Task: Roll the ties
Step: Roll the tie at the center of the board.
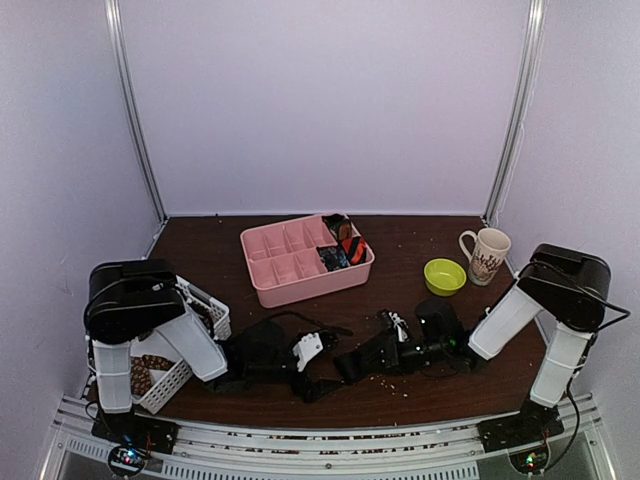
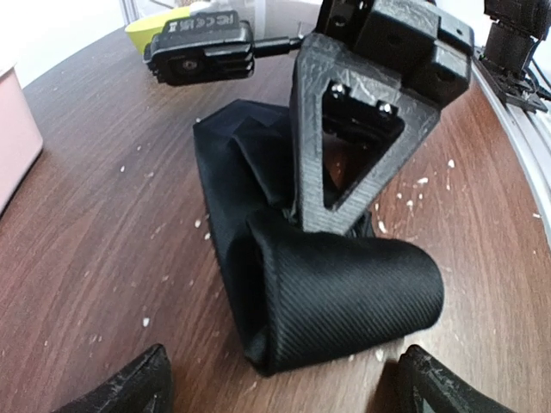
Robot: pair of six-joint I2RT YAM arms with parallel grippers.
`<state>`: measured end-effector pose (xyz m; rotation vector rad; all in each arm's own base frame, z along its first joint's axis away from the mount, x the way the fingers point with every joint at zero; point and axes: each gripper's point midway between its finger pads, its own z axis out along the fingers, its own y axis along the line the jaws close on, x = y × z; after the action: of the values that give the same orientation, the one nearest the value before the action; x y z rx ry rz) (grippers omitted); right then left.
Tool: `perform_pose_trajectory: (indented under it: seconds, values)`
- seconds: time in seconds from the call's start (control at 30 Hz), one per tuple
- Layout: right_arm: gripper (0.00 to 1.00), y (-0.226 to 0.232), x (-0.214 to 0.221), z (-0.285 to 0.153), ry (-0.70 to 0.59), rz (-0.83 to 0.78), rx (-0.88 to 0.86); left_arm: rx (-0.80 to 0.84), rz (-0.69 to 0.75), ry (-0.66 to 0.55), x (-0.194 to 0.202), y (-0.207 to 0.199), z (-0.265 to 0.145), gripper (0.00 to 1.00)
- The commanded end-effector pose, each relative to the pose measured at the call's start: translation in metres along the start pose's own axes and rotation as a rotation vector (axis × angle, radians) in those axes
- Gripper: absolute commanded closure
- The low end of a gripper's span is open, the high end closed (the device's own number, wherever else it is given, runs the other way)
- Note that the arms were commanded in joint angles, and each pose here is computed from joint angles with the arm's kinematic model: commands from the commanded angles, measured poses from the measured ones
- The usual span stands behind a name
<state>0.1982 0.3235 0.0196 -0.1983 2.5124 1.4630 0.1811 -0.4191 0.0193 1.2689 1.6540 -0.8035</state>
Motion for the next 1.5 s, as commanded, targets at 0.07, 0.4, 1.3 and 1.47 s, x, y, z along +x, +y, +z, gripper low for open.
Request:
perform_pose_trajectory:
  seconds: [0.07, 0.4, 1.3, 1.47]
  values:
    - [1.00, -0.049, 0.023, -0.005, 0.038, 0.099, 0.159, 0.003, 0.033, -0.131, -0.034, 0.001, 0.013, 0.07]
    - [1.00, -0.051, 0.021, -0.005, 0.031, 0.113, 0.175, -0.039, 0.007, -0.180, -0.042, -0.021, 0.013, 0.06]
    - [0.61, 0.025, -0.003, -0.019, -0.008, 0.001, 0.002, -0.053, -0.023, 0.218, 0.028, 0.004, -0.004, 0.65]
    - [0.61, 0.037, -0.018, -0.018, -0.004, -0.067, 0.043, 0.038, -0.011, 0.338, 0.037, -0.001, -0.014, 0.65]
